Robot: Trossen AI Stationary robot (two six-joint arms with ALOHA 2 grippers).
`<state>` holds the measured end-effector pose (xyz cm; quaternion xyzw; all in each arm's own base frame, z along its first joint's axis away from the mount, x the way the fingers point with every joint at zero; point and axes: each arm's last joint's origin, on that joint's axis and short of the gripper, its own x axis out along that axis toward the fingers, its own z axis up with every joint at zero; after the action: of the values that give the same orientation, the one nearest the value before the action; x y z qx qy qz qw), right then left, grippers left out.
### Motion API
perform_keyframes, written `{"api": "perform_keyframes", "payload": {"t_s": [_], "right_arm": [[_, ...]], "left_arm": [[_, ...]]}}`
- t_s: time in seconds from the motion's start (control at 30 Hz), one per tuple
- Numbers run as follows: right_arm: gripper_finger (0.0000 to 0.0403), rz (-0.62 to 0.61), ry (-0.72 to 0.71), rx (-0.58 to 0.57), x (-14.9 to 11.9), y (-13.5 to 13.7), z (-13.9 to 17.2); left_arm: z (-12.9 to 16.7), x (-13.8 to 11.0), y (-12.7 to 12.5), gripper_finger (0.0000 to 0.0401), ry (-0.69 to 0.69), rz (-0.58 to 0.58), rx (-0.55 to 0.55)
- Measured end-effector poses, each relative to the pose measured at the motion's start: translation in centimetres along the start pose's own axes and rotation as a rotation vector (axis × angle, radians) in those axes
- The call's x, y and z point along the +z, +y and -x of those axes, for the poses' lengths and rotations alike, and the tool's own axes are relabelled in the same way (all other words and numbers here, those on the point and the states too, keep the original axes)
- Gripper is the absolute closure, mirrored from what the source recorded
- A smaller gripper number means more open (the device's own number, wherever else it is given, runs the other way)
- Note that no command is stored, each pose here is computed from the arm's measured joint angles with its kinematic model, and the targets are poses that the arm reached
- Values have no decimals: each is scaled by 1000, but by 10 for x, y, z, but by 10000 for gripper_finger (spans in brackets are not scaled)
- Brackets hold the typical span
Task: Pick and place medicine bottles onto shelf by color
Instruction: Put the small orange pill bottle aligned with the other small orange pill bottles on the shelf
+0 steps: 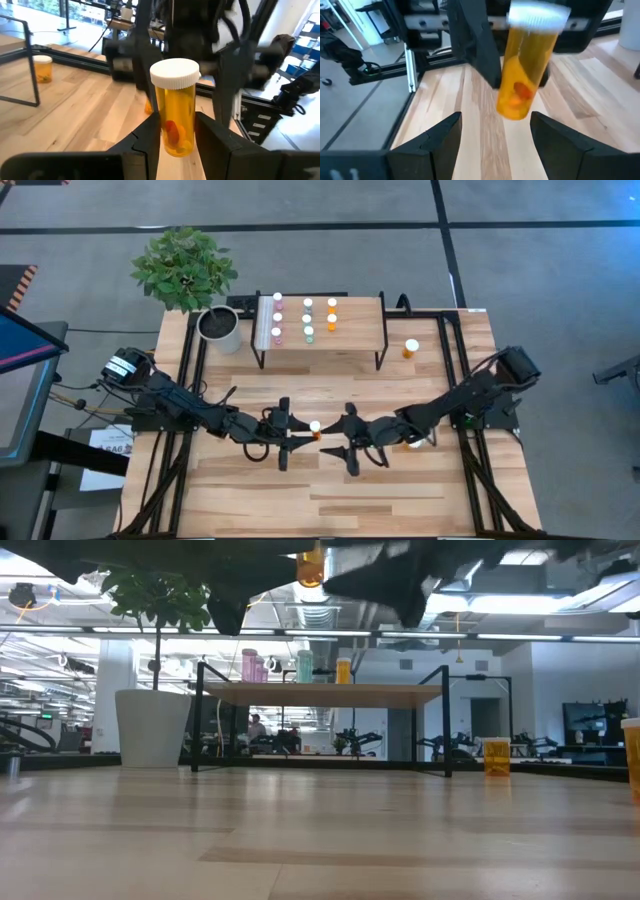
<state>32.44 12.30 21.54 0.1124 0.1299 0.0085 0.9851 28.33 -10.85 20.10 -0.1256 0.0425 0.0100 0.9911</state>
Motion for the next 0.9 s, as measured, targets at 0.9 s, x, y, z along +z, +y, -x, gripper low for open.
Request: {"api": "perform_keyframes", "payload": {"t_s": [0.9], "right_arm": [[143,-40,-447,35,-8,-3,16]], "left_arm": [[0,0,-1,305,5,14,-39]]}}
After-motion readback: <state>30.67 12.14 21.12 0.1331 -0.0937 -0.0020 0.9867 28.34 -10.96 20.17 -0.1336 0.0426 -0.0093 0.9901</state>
